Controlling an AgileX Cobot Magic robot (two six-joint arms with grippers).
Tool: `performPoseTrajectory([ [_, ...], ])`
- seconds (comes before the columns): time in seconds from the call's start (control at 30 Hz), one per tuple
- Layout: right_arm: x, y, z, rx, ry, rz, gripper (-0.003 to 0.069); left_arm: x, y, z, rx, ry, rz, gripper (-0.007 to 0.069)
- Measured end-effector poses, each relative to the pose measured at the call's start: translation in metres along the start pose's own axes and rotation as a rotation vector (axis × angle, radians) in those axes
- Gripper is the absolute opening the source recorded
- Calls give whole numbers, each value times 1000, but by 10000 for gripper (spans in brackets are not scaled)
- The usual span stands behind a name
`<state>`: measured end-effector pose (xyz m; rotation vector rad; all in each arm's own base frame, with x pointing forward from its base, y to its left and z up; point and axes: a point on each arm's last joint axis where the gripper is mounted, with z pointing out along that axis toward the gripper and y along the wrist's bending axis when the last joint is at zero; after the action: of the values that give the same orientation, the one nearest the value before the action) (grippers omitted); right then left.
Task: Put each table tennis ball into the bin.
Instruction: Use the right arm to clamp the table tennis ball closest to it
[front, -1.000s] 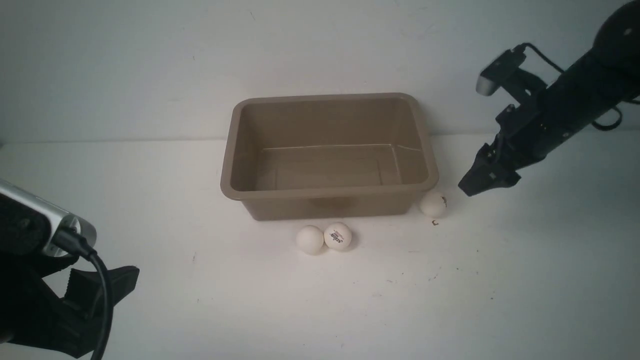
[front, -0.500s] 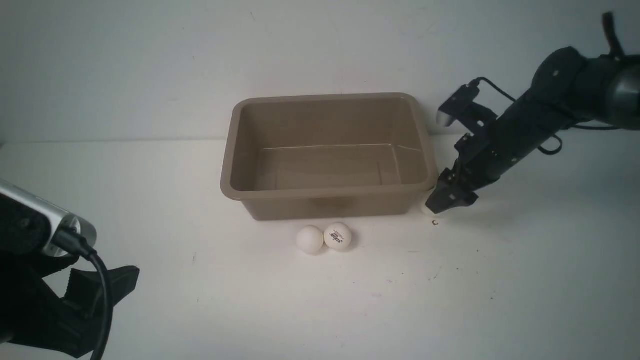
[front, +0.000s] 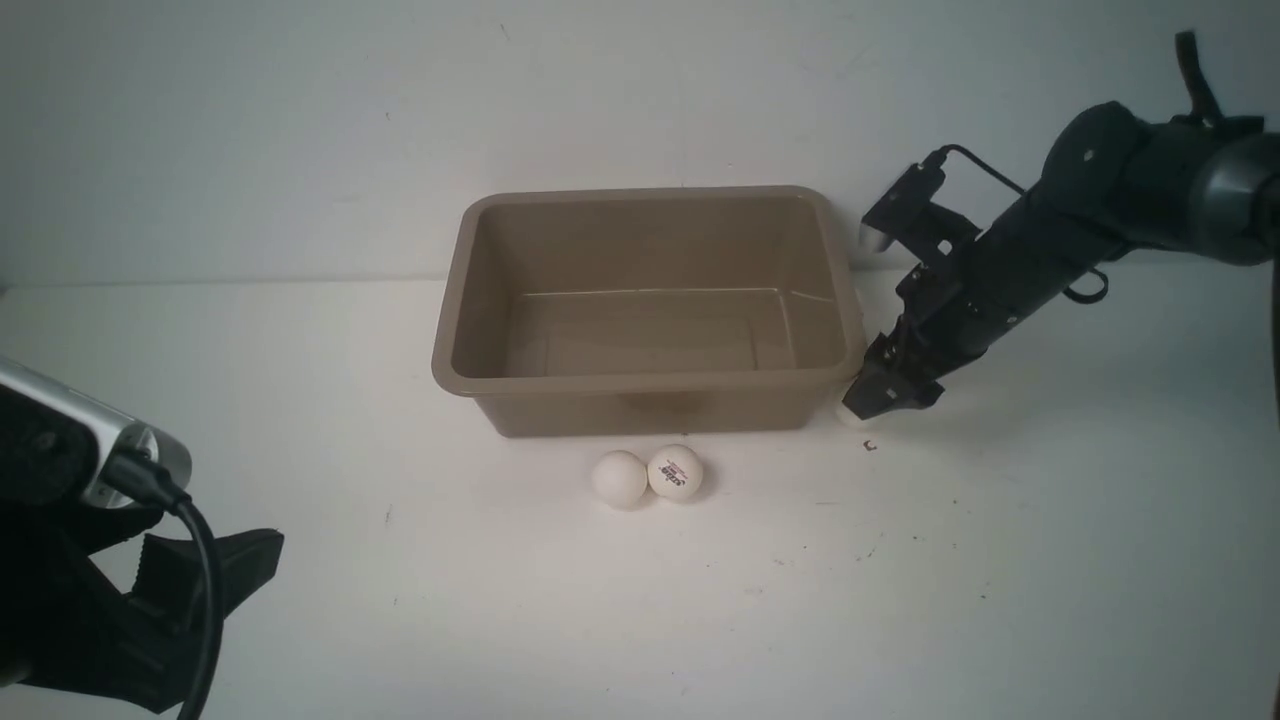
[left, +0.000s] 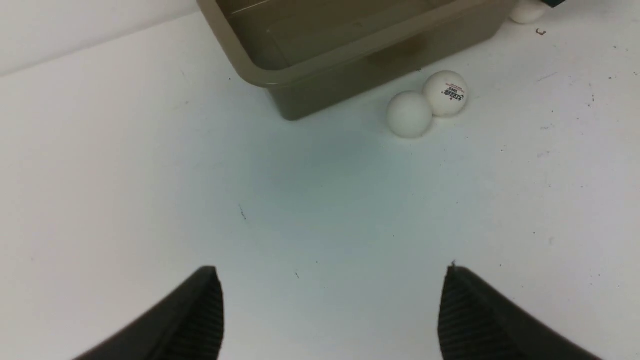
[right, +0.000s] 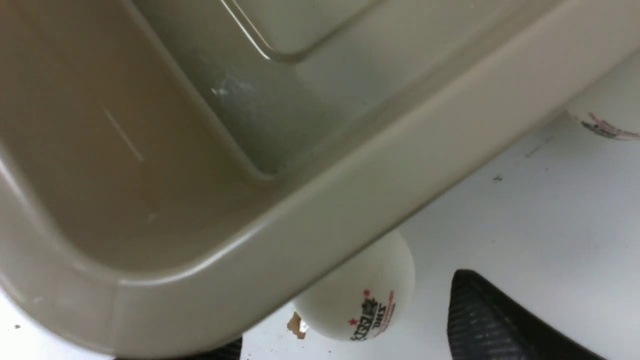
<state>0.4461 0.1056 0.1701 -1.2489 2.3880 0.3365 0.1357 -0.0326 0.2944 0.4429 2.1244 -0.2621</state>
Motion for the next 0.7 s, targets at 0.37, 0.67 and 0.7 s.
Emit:
performPoseTrajectory([
  [0.37,2,-1,10,-17,-12,26,469,0,0,0,0,0,-1,520],
  [0.67,0,0,13,-26,-37,55,371,0,0,0,0,0,-1,520],
  [0.7,0,-1,13,-25,-35,54,365,0,0,0,0,0,-1,520],
])
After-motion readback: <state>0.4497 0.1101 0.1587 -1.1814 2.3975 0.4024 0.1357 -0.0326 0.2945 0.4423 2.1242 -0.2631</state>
